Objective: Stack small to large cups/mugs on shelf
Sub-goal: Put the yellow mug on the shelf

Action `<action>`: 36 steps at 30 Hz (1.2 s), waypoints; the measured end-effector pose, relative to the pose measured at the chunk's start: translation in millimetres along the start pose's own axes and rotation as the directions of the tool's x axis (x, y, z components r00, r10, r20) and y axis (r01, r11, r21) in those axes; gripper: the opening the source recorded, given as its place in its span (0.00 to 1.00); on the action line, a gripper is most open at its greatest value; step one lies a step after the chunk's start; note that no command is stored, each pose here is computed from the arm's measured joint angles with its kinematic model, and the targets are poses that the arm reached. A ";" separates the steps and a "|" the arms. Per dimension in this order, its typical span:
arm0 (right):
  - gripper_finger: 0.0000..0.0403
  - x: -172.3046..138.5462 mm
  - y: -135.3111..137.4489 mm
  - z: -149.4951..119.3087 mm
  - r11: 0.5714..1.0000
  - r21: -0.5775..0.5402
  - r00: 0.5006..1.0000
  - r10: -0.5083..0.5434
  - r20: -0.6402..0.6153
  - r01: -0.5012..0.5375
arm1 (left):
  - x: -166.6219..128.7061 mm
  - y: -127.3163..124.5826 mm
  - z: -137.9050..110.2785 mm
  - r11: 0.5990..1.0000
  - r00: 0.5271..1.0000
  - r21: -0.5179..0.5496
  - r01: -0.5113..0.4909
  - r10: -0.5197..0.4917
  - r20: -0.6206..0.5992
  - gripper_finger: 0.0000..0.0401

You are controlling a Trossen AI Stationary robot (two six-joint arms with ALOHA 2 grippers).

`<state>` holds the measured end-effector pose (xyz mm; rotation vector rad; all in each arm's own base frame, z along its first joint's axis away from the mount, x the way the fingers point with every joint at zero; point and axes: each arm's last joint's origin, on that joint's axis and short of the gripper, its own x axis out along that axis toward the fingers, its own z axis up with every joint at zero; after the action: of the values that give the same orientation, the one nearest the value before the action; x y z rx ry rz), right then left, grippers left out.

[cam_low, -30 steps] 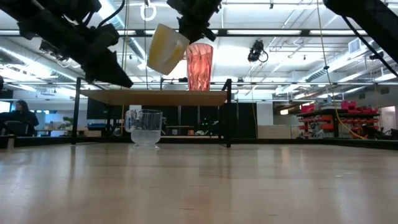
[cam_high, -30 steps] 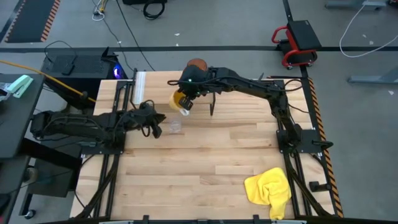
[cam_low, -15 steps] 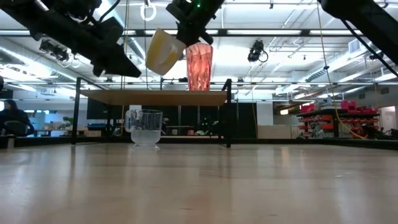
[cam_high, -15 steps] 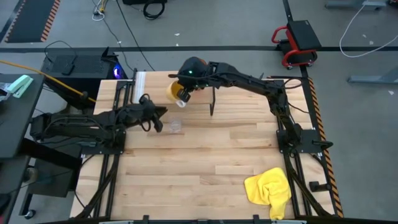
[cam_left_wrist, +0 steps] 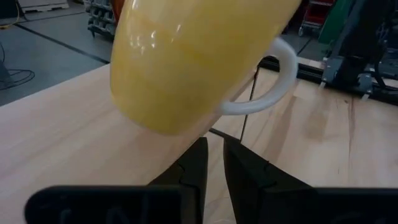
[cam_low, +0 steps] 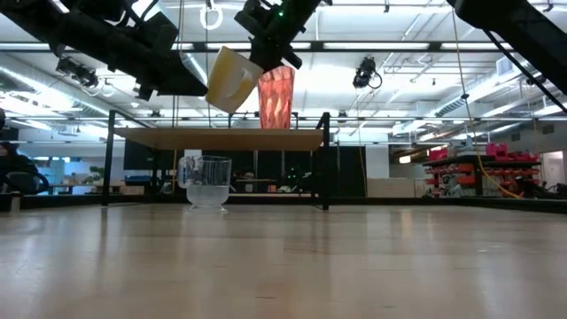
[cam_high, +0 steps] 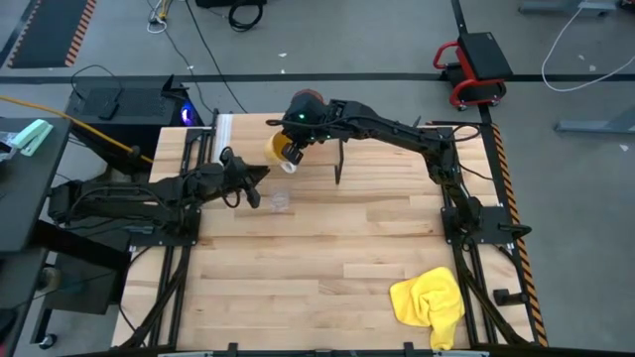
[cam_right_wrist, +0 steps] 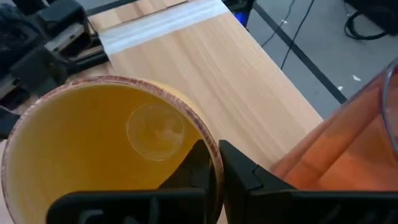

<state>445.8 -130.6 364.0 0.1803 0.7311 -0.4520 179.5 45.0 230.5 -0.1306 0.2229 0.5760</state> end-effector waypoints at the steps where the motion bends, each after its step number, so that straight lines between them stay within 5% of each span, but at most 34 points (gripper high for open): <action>1: 0.05 -0.2 1.3 -0.3 1.000 -0.003 1.000 0.002 -0.001 -0.002 | 0.0 0.0 0.0 1.000 1.000 0.000 0.000 0.000 0.000 0.15; 12: 0.05 -9.1 25.7 -7.7 0.999 -0.050 0.999 0.010 -0.037 -0.012 | -0.1 -0.4 -0.4 1.000 1.000 0.016 0.008 -0.008 -0.005 0.13; 24: 0.05 -64.1 29.3 3.5 0.998 -0.058 0.997 0.042 0.066 -0.038 | -0.1 0.1 0.4 0.999 1.000 0.044 -0.005 0.005 0.002 0.13; 36: 0.05 -40.8 21.0 2.1 0.999 -0.032 0.999 -0.029 0.047 0.030 | -15.0 3.5 35.5 0.990 0.997 0.119 -0.073 0.073 0.006 0.13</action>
<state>430.0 -98.9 393.3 0.1277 0.6962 -0.4703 171.5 46.6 268.3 -0.0062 0.2606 0.6336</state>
